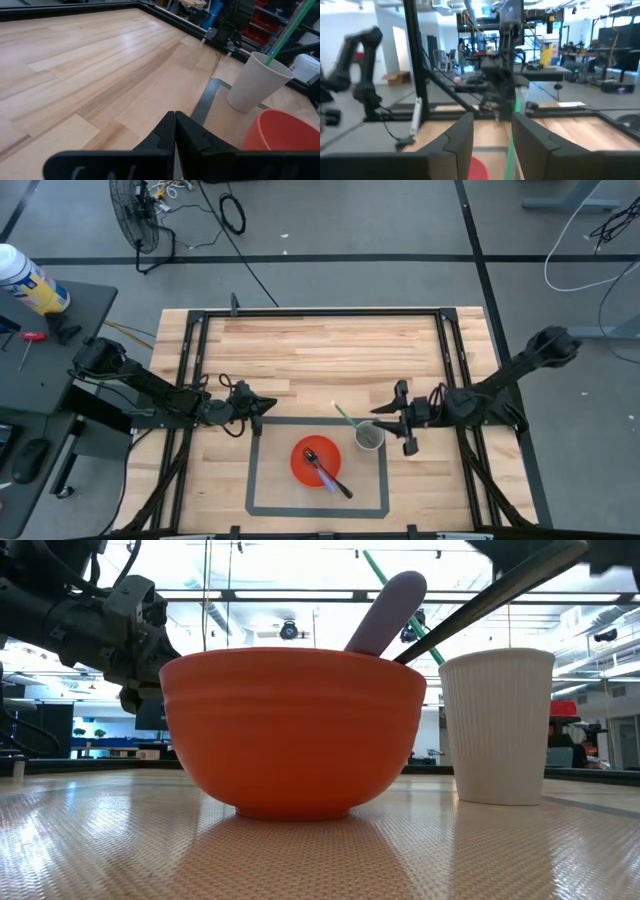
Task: Pick & Place Utensil
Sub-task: Return to Home Position
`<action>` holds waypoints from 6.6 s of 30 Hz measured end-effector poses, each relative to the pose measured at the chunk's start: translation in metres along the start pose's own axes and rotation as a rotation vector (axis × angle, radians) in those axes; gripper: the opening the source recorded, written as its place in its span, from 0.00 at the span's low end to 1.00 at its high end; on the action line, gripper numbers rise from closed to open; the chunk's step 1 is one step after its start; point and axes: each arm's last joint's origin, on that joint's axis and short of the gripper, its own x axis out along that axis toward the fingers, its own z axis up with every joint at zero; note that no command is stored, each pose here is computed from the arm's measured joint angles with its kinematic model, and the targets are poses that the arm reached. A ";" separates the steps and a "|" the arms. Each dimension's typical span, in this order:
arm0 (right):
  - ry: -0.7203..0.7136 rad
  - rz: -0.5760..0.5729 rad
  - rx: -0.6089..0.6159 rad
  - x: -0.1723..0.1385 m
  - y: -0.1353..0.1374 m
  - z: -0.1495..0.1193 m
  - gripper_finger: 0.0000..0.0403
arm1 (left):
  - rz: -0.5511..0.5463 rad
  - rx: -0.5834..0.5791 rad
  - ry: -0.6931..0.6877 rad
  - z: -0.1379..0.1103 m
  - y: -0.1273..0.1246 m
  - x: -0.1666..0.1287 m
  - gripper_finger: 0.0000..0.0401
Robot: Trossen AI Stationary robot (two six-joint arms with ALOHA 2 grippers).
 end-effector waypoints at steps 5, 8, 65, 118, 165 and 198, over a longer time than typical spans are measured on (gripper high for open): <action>0.055 0.109 0.046 -0.004 -0.002 0.029 0.33 | 0.000 0.000 0.000 0.000 0.000 0.000 0.03; 0.122 0.128 0.062 -0.006 -0.006 0.044 0.33 | 0.005 0.002 -0.001 0.000 0.000 0.000 0.03; -0.075 -0.200 0.001 -0.108 -0.091 0.036 0.00 | -0.146 0.200 -0.388 0.087 0.037 -0.089 0.03; 0.048 -0.065 0.079 -0.103 -0.083 -0.031 0.08 | -0.370 0.329 -0.363 0.048 0.056 -0.075 0.02; 0.048 -0.065 0.079 -0.103 -0.083 -0.031 0.09 | -0.369 0.169 -0.337 0.050 0.062 -0.072 0.02; 0.048 -0.065 0.079 -0.103 -0.083 -0.031 0.09 | -0.253 0.152 -0.235 0.040 0.068 -0.067 0.02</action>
